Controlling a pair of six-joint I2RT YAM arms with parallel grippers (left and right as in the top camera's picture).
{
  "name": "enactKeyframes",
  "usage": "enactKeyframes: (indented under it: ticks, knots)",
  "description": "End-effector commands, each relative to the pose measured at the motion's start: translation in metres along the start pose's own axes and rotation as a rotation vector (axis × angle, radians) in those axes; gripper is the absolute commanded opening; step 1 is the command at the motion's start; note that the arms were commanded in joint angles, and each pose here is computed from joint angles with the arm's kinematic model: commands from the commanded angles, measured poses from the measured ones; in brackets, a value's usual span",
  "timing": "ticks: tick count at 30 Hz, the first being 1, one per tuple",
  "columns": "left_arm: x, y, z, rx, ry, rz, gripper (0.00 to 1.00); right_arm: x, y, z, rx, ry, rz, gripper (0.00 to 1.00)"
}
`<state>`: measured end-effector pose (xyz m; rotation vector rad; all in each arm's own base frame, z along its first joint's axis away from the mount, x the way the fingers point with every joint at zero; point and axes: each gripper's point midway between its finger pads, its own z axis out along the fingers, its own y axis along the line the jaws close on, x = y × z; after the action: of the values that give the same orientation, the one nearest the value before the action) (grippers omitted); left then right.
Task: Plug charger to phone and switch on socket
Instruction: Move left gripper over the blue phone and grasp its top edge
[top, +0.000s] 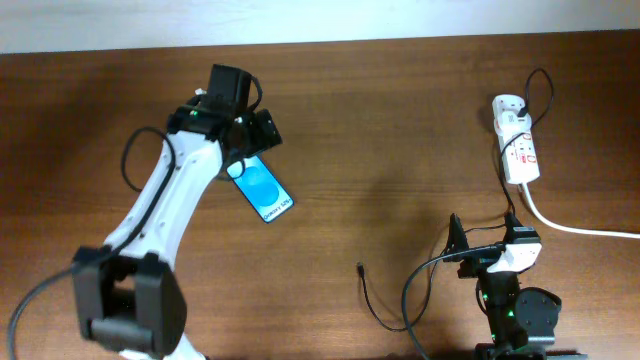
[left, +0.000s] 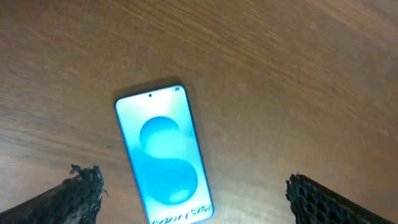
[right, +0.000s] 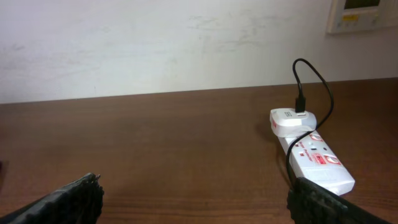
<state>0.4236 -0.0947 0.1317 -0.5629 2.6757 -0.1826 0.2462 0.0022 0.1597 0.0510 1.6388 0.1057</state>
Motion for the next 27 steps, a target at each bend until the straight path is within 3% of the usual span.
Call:
enactKeyframes:
  ticks: [1,4,13,24,27]
  knots:
    - [0.007,0.007,0.041,-0.078,0.058,-0.127,0.99,0.002,0.001,0.000,-0.004,0.004,-0.005,0.98]
    - [0.032,0.018,0.078,-0.137,0.166,-0.144,0.99,0.002,0.001,0.000,-0.005,0.004,-0.005,0.98]
    - [0.065,0.028,0.114,-0.185,0.295,-0.171,0.99,0.002,0.001,0.000,-0.005,0.004,-0.005,0.98]
    - [0.085,0.045,0.119,-0.257,0.345,-0.191,1.00,0.002,0.001,0.000,-0.005,0.004,-0.005,0.98]
    - [0.087,0.044,0.120,-0.250,0.354,-0.193,0.93,0.002,0.001,0.000,-0.005,0.004,-0.005,0.98]
